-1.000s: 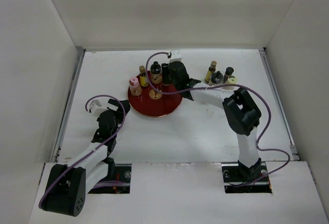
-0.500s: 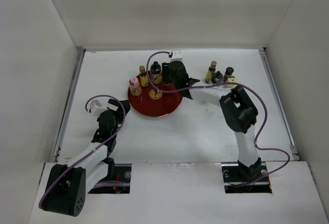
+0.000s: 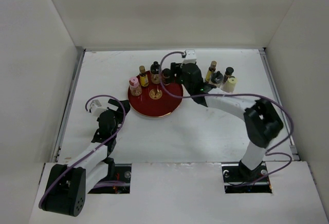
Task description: Organize the condiment bottles
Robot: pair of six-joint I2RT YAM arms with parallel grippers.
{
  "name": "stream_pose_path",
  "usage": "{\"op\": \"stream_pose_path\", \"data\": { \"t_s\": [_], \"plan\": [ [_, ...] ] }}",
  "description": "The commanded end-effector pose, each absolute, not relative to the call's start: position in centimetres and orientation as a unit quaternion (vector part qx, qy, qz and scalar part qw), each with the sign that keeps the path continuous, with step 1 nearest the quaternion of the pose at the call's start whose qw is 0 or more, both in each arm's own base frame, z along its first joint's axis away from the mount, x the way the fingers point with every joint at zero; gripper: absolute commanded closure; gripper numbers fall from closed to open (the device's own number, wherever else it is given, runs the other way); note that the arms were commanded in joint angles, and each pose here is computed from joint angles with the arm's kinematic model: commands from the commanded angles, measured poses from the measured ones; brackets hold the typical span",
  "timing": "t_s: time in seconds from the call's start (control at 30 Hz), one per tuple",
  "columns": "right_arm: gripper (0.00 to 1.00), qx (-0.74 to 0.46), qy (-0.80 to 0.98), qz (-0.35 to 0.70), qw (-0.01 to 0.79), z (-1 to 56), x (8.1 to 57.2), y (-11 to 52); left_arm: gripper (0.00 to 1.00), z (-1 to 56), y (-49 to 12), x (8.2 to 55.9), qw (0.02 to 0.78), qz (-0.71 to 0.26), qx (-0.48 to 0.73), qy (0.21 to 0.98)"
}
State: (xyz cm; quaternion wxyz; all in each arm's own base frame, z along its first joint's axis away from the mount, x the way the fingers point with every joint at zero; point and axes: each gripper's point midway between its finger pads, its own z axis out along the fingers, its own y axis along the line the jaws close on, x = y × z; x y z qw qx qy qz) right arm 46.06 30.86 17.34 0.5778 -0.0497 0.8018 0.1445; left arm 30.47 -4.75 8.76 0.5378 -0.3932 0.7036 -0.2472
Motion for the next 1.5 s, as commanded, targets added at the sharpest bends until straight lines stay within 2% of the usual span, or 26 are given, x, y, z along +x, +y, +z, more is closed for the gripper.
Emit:
{"op": "stream_pose_path", "data": {
  "t_s": [0.0,0.1,0.13,0.17,0.27,0.37,0.4,0.53,0.93,1.17,1.47],
  "plan": [
    [0.26,0.006,0.74,0.178,0.648,25.5,44.3,27.3,0.0,11.2,-5.1,31.4,0.559,-0.271,-0.387,0.681],
    [0.49,0.044,0.751,0.148,0.642,23.8,42.4,22.3,0.0,10.9,-5.1,31.4,0.558,-0.268,-0.388,0.683],
    [0.55,0.057,0.756,0.137,0.638,23.0,41.7,20.6,0.0,10.9,-5.2,31.4,0.555,-0.27,-0.388,0.684],
    [0.57,0.073,0.761,0.125,0.632,22.2,41.1,18.7,0.0,10.8,-5.2,31.4,0.554,-0.271,-0.387,0.685],
    [0.51,0.111,0.777,0.088,0.614,19.7,39.8,14.2,0.0,11.1,-5.1,31.4,0.559,-0.27,-0.386,0.682],
    [0.27,0.12,0.792,0.061,0.596,18.3,39.5,12.3,0.0,10.9,-5.0,31.4,0.558,-0.267,-0.389,0.683],
    [0.21,0.12,0.794,0.057,0.593,17.9,39.5,12.2,0.0,10.9,-5.1,31.4,0.556,-0.269,-0.388,0.683],
    [0.17,0.108,0.811,0.037,0.574,15.9,40.2,12.6,0.0,11.3,-4.8,31.4,0.564,-0.267,-0.388,0.678],
    [0.38,0.1,0.821,0.035,0.56,13.9,42.3,13.7,0.0,10.9,-5.3,31.5,0.554,-0.274,-0.386,0.685],
    [0.58,0.096,0.818,0.012,0.567,14.2,42.9,13.3,0.0,10.8,-5.3,31.5,0.553,-0.275,-0.387,0.685],
    [0.58,0.07,0.771,0.074,0.628,22.4,42.8,17.3,0.0,11.0,-5.2,31.6,0.556,-0.272,-0.387,0.683]
  ]
}}
